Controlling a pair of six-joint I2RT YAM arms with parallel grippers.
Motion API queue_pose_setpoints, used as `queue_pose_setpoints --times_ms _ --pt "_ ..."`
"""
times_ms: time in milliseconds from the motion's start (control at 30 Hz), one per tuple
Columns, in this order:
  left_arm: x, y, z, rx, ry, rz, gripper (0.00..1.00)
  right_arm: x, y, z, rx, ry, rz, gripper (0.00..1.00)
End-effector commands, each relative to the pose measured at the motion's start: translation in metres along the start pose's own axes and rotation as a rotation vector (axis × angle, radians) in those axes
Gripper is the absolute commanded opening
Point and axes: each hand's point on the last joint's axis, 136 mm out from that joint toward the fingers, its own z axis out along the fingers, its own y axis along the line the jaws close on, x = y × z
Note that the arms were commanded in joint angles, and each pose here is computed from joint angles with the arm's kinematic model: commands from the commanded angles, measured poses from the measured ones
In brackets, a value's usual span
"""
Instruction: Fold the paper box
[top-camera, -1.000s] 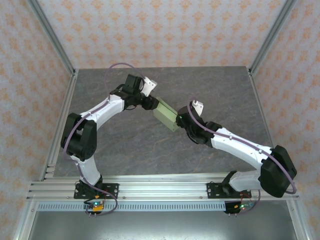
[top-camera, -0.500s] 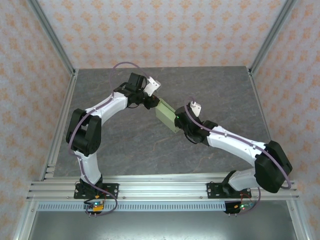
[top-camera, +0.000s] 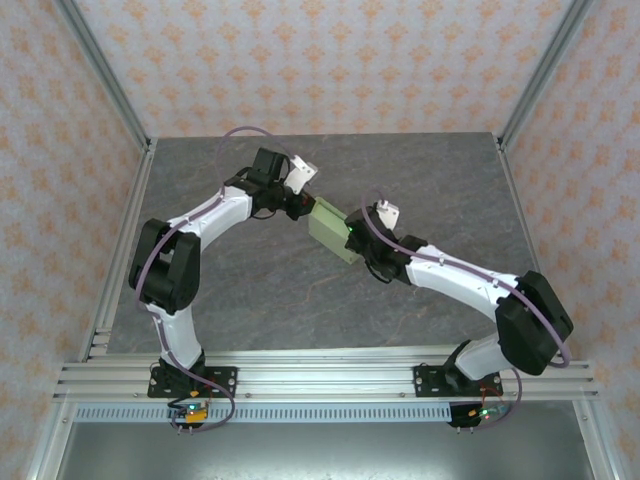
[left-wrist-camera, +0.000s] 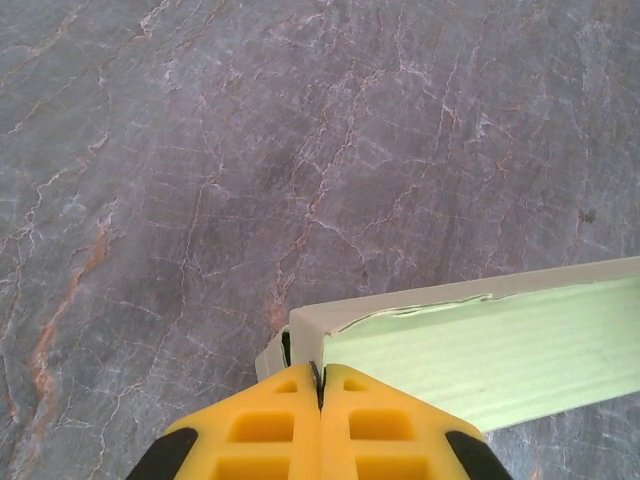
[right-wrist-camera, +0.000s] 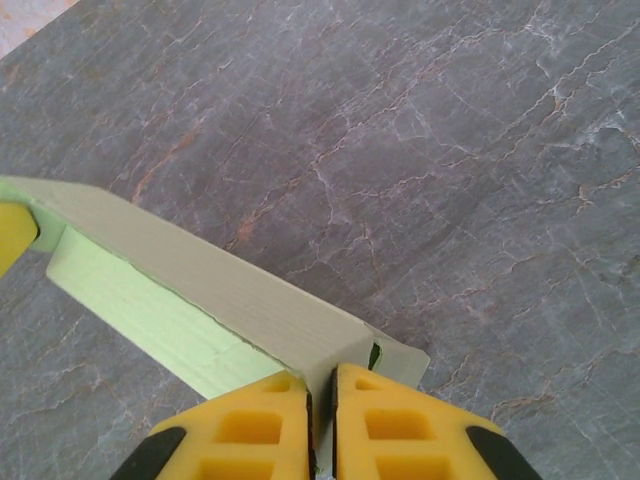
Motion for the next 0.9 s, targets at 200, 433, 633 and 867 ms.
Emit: queue_pose_setpoints --times_ms 200,433,633,867 --pt "0.010 -0.015 -0.005 0.004 0.009 -0.082 0.02 -0.014 0.015 0.000 -0.038 -0.027 0.006 0.08" --pt "0.014 -0.021 -0.005 -0.012 -0.012 -0.123 0.03 -0.023 0.023 -0.005 -0.057 -0.033 -0.006 0.08" --pt "0.018 -0.023 -0.005 -0.036 -0.023 -0.151 0.03 -0.020 0.025 -0.002 -0.062 -0.017 -0.002 0.07" --pt "0.019 -0.021 -0.005 -0.053 -0.021 -0.171 0.03 -0.021 0.026 -0.001 -0.064 -0.012 0.001 0.07"
